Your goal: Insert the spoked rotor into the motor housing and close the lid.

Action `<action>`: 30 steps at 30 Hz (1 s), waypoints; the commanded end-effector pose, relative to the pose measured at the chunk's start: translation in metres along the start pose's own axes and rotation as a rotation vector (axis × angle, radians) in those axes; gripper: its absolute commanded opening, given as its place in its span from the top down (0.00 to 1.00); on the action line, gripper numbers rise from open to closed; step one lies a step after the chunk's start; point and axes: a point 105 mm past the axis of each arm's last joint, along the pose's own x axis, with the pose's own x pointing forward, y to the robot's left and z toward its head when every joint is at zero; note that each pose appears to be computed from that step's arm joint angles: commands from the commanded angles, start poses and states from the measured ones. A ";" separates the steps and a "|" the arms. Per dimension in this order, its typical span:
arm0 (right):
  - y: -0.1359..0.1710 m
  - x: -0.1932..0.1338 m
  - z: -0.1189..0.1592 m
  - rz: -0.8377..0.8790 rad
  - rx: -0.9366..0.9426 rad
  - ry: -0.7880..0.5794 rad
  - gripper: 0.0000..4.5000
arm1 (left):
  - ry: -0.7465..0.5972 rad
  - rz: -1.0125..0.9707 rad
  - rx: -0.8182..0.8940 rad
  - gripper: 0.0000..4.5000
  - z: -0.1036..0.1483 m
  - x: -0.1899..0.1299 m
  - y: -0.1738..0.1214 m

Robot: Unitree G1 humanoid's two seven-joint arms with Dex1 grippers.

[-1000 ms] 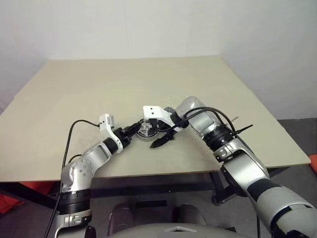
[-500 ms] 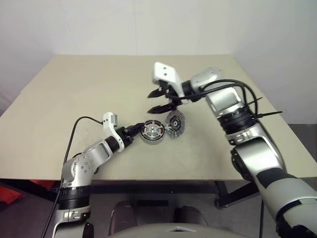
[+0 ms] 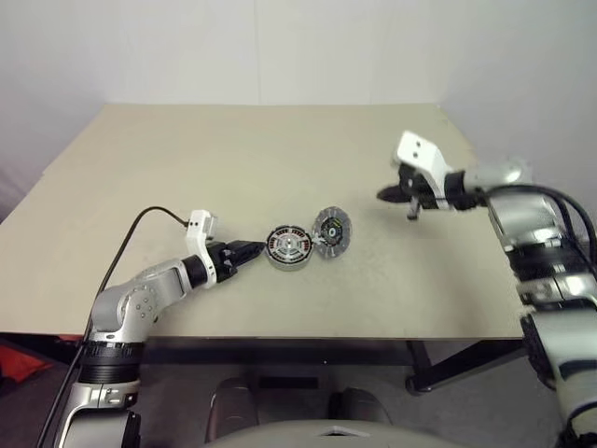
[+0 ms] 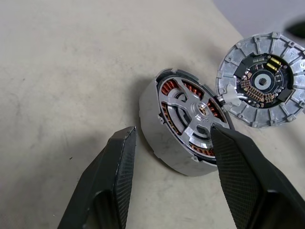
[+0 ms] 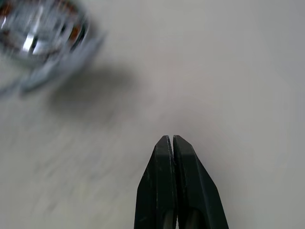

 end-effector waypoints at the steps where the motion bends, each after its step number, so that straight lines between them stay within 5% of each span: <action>1: 0.021 0.005 -0.003 0.019 0.023 -0.018 0.99 | -0.010 -0.035 0.055 0.42 0.011 0.005 -0.008; 5: 0.036 0.025 -0.013 0.004 0.098 -0.034 0.99 | -0.002 -0.039 0.067 0.42 0.011 0.006 -0.009; 19: 0.049 0.039 0.074 0.062 0.124 -0.286 0.99 | -0.020 0.009 0.043 0.42 0.007 -0.002 -0.003; 30: 0.069 0.056 0.083 0.113 0.132 -0.287 0.99 | -0.052 0.040 0.053 0.42 0.016 -0.008 0.000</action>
